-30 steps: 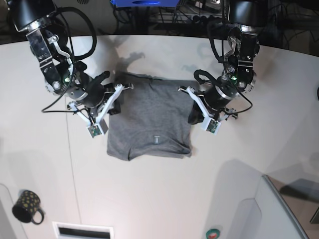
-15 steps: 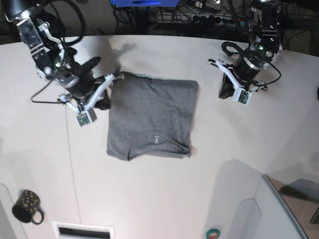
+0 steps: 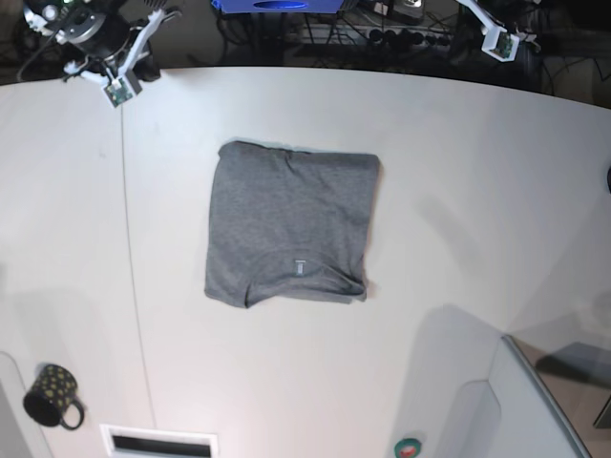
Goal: Layout the t-shirt on the table in an organized manner, then fold the t-shirt properly
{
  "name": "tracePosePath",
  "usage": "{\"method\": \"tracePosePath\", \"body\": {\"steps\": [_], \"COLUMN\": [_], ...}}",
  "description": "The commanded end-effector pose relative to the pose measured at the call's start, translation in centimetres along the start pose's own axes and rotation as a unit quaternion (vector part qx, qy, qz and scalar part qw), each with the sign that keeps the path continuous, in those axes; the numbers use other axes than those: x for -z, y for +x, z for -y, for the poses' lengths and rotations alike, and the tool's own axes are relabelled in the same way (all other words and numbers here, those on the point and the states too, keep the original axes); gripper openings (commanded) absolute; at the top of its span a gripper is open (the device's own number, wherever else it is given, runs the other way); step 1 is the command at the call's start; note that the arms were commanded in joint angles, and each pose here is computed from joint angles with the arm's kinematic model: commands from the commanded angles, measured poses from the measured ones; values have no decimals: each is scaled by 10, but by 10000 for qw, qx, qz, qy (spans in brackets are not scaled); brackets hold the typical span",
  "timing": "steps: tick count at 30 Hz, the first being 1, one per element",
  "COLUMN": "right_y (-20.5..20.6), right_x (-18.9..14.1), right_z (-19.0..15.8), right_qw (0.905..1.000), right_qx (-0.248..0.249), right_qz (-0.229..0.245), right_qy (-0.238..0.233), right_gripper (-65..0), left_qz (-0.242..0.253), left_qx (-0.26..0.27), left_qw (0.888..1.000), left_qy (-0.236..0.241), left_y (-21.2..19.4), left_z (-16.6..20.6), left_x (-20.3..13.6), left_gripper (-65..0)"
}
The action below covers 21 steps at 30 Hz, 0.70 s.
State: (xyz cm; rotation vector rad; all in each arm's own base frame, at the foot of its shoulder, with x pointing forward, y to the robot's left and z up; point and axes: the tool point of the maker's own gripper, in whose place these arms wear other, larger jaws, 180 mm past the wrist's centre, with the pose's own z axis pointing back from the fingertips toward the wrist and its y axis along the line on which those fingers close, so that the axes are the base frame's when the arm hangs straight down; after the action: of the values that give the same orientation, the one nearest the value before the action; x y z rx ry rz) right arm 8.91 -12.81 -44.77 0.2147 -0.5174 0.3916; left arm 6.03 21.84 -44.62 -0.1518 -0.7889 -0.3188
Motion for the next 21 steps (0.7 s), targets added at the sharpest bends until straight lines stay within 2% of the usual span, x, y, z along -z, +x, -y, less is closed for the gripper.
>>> {"method": "tracePosePath", "body": {"steps": [1, 5, 8, 12, 16, 21], "right_y": [-2, -35, -77, -136, -179, -220], "right_x": [-5, -7, -2, 12, 23, 39], "right_z": [-4, -35, -61, -94, -111, -120], "right_qw": [10000, 9984, 9926, 9774, 9626, 9486], "right_qx": [-17, 7, -74, -334, -506, -331], "right_qz": [29, -381, -932, -1706, -2296, -2915], "right_qy": [43, 421, 771, 1207, 1345, 1191], "right_gripper": [-635, -635, -635, -635, -635, -635], "left_qz": [55, -255, -461, -405, -442, -957], "left_qx": [-63, -551, -1005, -1652, -2063, -1854], "left_qw": [10000, 9981, 9935, 9831, 9715, 9763], "left_qy": [37, 124, 255, 683, 1078, 571], "left_y": [-3, -46, -89, -136, -174, -202], "left_z": [-2, 11, 17, 16, 15, 38], "left_x": [-7, -19, -27, -37, -50, -47], "left_gripper": [-650, -650, -650, -650, -650, -650]}}
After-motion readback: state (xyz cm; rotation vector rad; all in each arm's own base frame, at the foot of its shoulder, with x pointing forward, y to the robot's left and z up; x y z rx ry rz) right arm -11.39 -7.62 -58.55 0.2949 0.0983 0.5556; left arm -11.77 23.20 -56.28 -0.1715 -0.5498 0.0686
